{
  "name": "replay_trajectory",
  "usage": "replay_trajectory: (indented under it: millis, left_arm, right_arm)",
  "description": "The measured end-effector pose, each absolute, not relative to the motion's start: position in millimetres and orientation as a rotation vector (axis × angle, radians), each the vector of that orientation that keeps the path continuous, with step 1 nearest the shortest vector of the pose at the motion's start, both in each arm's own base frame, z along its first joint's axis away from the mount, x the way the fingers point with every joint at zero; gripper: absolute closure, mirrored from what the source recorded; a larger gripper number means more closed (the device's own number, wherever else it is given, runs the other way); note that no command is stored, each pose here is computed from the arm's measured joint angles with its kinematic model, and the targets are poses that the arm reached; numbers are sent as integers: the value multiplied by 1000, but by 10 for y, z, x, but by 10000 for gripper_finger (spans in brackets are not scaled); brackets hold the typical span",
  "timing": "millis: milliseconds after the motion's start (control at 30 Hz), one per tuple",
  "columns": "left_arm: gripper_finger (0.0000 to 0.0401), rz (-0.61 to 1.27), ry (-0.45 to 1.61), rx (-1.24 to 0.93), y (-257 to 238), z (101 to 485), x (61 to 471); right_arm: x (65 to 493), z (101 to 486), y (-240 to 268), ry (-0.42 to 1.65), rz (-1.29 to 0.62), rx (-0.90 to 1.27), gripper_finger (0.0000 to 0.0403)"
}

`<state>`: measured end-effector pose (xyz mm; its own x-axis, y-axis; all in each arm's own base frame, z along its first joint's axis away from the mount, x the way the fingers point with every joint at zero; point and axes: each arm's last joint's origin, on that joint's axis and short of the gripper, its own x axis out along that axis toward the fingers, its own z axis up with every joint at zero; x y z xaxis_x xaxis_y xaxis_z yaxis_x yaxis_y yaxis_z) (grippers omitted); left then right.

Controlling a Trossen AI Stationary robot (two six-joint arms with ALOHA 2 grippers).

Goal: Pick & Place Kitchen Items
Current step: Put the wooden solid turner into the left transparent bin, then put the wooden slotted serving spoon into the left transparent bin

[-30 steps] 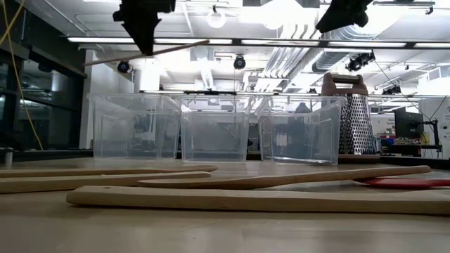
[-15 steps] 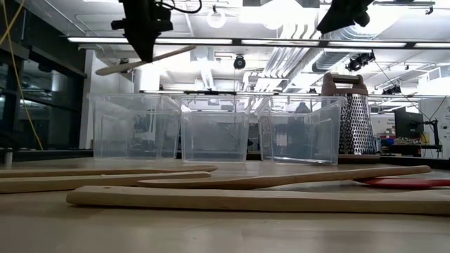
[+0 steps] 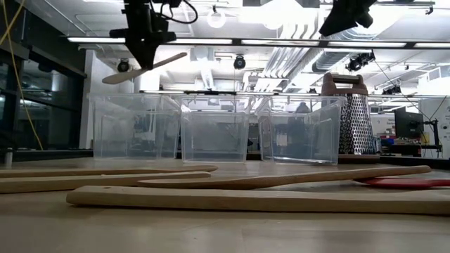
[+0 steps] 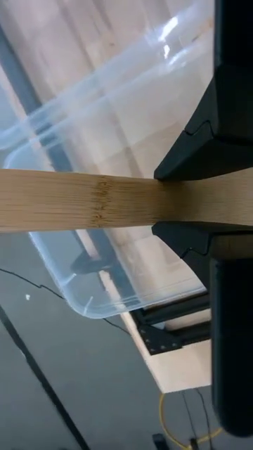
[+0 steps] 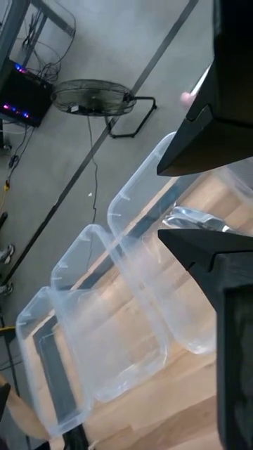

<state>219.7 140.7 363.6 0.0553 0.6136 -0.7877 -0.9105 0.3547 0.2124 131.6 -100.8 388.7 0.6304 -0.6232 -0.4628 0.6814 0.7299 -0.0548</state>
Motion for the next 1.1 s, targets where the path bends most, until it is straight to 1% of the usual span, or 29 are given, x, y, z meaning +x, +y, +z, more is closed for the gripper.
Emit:
replay_trajectory:
  millis: [500,533,567,633,867,1100]
  left_arm:
    - [327,1232,1004,-389,1476,3273,2201]
    - [330,1238,1013,-390,1487,3244,2189]
    - [342,1252,1023,-391,1503,3217,2171]
    - [354,1259,1041,-400,1533,3172,2142]
    - [380,1191,1087,-407,1559,3143,2122]
    - [384,1164,1091,-431,1552,3139,2127]
  right_arm:
    - [1319,3877,-1014,481,-763,154,278]
    - [1321,3875,-1015,482,-764,155,278]
    - [1322,3875,-1016,482,-764,156,278]
    - [1324,3874,-1017,483,-764,156,278]
    - [1324,3874,-1017,482,-763,156,278]
    - [1325,3874,-1015,482,-755,157,278]
